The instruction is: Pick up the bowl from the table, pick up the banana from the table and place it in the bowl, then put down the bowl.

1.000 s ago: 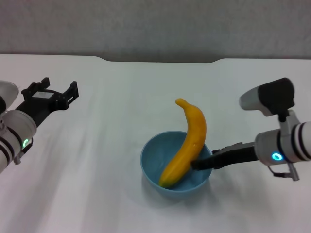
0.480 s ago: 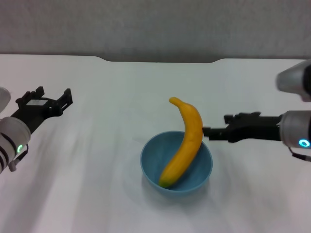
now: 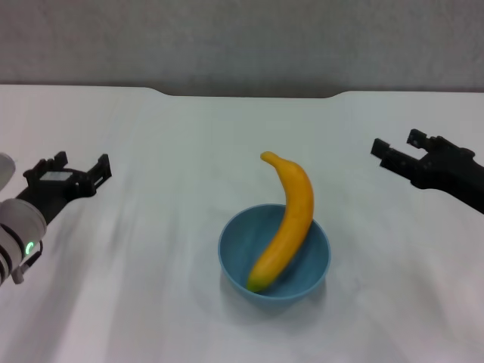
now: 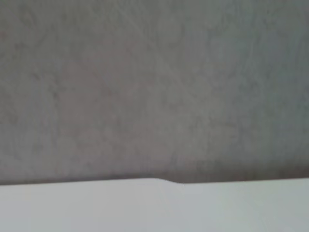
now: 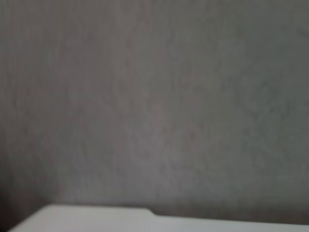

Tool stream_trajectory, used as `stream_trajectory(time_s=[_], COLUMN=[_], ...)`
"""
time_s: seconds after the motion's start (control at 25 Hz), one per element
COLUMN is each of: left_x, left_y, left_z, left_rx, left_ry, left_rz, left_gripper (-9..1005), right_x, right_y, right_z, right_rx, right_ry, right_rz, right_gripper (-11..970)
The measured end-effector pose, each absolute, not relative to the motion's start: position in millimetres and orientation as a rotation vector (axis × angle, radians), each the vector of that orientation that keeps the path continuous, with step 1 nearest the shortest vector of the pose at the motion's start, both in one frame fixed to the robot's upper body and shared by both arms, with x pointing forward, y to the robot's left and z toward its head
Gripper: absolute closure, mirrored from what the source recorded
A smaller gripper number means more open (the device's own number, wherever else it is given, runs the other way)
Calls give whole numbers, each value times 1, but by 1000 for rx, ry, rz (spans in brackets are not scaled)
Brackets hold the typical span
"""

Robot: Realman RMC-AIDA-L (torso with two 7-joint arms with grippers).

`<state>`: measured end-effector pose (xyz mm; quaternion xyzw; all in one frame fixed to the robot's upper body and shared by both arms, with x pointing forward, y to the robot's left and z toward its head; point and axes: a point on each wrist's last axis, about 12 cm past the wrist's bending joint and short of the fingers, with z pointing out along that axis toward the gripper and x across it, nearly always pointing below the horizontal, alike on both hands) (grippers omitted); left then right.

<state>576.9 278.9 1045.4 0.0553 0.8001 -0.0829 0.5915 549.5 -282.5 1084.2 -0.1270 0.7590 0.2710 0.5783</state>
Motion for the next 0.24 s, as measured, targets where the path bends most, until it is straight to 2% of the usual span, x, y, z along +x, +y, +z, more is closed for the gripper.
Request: stream_trajectory(time_s=[0.24], left_x=[571], left_y=[267], left_z=[1039], left_rx=[163], left_ry=[1865], left_rz=[-239], left_gripper=[209], right_x=[552], right_y=[-285], right_z=[1062], right_rx=[-279], right_ry=[1758], right_rz=[624], right_gripper=[108])
